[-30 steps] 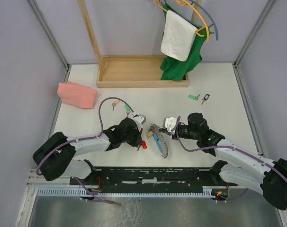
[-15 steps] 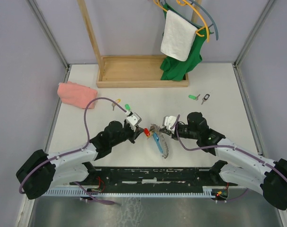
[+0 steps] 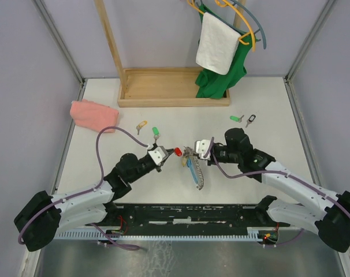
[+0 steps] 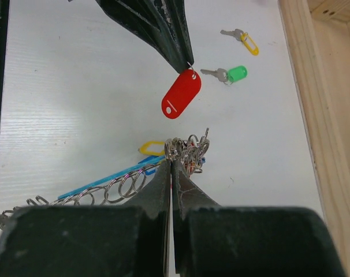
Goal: Put the keys on the keyring
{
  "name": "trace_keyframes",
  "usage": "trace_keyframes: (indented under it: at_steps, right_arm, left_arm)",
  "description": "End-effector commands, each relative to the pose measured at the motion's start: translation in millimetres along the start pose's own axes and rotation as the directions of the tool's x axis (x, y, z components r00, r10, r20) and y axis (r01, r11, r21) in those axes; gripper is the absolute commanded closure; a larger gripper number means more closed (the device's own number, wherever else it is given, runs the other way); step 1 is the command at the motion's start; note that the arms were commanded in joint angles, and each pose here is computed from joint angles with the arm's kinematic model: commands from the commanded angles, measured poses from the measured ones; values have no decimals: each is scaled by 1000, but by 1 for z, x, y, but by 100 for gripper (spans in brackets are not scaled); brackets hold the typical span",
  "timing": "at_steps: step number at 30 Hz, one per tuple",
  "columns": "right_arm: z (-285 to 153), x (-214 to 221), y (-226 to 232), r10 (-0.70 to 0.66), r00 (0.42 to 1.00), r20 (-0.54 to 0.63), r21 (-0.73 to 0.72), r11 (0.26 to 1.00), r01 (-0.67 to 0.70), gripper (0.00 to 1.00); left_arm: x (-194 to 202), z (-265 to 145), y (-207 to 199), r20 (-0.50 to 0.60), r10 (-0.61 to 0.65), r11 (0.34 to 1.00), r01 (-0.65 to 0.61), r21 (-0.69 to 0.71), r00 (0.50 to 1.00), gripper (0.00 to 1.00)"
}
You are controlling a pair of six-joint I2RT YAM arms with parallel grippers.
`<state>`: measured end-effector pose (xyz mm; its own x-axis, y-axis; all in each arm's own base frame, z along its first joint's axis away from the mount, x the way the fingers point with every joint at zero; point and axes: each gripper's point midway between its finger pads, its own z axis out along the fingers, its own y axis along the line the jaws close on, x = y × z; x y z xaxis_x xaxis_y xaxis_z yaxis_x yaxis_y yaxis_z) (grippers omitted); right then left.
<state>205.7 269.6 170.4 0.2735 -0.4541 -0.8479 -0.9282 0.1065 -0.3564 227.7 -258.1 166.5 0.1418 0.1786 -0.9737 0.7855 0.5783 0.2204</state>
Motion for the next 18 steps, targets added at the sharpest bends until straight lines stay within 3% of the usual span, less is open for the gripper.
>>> trace_keyframes:
  at_steps: [1,6,18]
  right_arm:
    - [0,-39,-20,-161,980,113,40,987,157,99]
    - [11,-51,-17,-241,935,259,80,970,228,99]
    - [9,-40,-2,-499,843,202,59,865,498,99]
  left_arm:
    - [-37,-6,2,184,175,984,-178,-1,967,97]
    - [-43,-13,-4,249,266,961,-277,10,931,97]
    - [-29,-17,-30,289,393,888,-442,128,873,97]
